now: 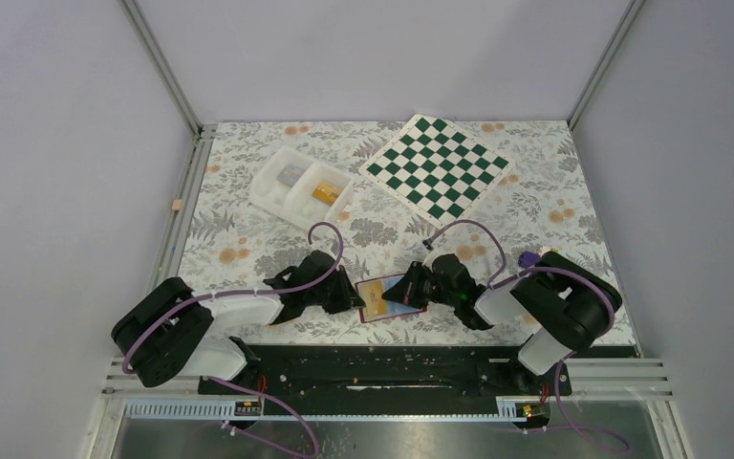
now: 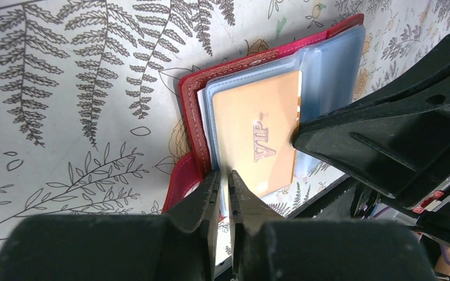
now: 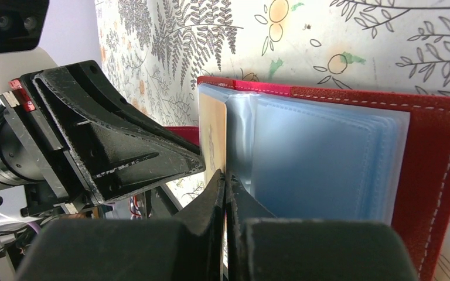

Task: Take the credit cards out of the card holder
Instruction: Remove the credit card from the card holder.

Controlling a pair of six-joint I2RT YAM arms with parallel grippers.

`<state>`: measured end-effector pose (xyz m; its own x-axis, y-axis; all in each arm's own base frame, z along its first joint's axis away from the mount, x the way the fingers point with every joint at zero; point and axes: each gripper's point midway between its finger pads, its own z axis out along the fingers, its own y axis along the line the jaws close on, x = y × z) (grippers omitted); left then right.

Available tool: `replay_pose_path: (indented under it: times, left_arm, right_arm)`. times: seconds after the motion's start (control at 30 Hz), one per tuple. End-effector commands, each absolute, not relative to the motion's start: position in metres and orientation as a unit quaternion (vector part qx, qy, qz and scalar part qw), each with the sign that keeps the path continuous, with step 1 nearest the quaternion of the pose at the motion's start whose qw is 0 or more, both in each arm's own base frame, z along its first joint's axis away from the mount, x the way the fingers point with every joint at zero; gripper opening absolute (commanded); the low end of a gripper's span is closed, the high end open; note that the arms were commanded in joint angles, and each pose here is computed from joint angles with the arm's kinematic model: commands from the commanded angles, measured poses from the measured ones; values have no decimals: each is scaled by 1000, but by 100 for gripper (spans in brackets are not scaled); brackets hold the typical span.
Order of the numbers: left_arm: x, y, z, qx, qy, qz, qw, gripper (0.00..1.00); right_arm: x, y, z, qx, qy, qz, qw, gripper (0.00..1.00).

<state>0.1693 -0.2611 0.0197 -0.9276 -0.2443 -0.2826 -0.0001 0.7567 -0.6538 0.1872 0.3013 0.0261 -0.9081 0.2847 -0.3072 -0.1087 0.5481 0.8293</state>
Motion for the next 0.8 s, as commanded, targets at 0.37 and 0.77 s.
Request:
replay_pose_path:
  times: [0.37, 0.77]
  left_arm:
    - [163, -231, -18, -94, 951, -253, 150, 9]
    - [162, -224, -28, -100, 956, -233, 144, 9]
  right_arm:
    - [190, 290, 38, 48, 846, 487, 213, 0]
    - [193, 274, 31, 69, 850, 475, 219, 0]
